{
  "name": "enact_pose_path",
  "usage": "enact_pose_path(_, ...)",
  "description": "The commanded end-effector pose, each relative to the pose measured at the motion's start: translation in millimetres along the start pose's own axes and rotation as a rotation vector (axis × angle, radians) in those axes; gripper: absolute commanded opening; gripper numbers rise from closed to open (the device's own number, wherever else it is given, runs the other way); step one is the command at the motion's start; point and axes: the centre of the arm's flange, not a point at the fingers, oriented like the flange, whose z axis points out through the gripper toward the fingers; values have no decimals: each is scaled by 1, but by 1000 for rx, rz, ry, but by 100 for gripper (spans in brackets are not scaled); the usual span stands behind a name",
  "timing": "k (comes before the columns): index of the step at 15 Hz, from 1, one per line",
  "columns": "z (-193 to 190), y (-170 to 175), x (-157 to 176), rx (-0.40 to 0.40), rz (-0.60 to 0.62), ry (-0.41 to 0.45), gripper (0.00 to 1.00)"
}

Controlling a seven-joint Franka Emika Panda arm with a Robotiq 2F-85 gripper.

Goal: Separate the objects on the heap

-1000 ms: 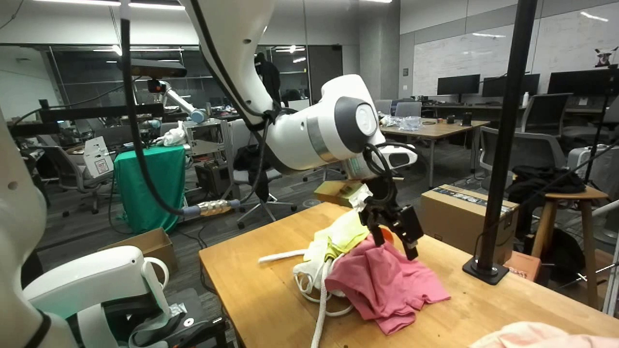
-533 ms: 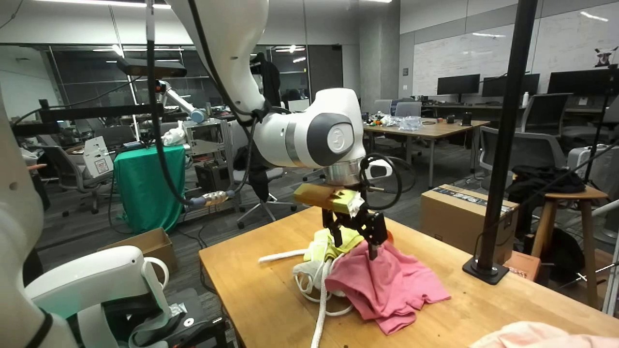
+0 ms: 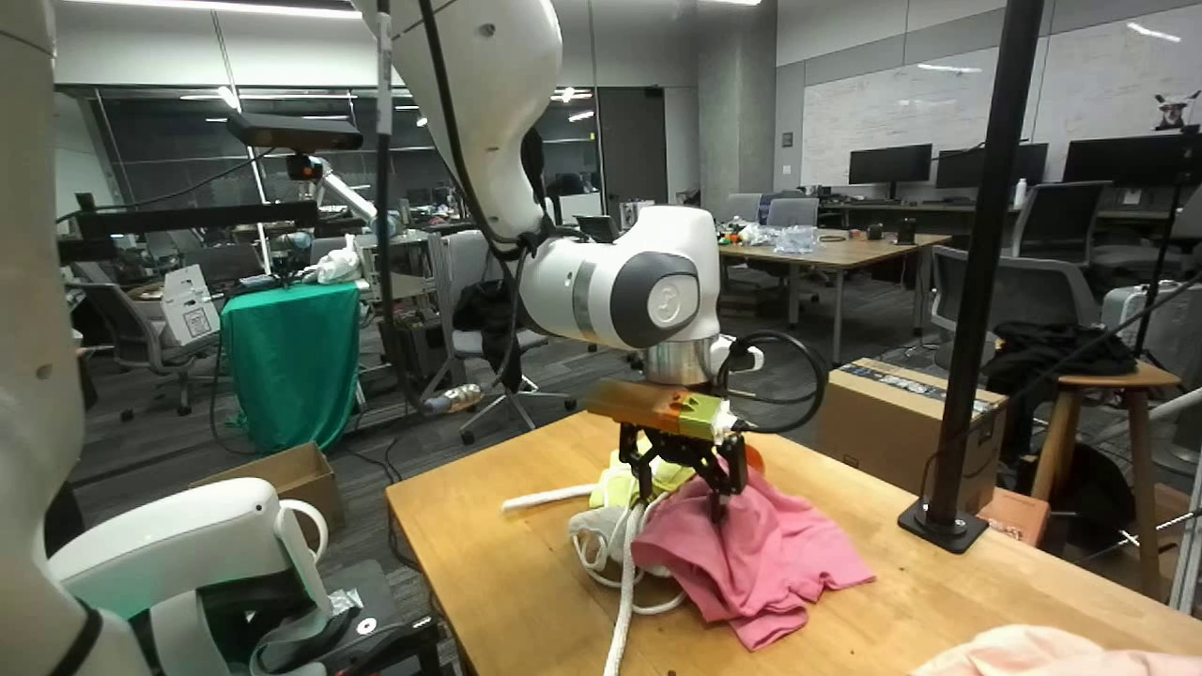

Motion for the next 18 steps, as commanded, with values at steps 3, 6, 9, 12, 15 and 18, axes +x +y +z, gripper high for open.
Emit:
enact_pose_path(3, 18, 25, 21, -24, -3, 22, 68)
enact_pose_path(6, 19, 35, 23, -23, 15, 15, 44)
enact_pose_path(9, 17, 42, 23, -34, 33, -1, 19)
enact_pose_path(12, 1, 47, 17, -60, 53, -19, 1)
enact_pose_path(15, -31, 54, 4, -71, 54, 7, 1)
enact_pose_path(18, -74, 62, -9, -87, 77, 82, 2)
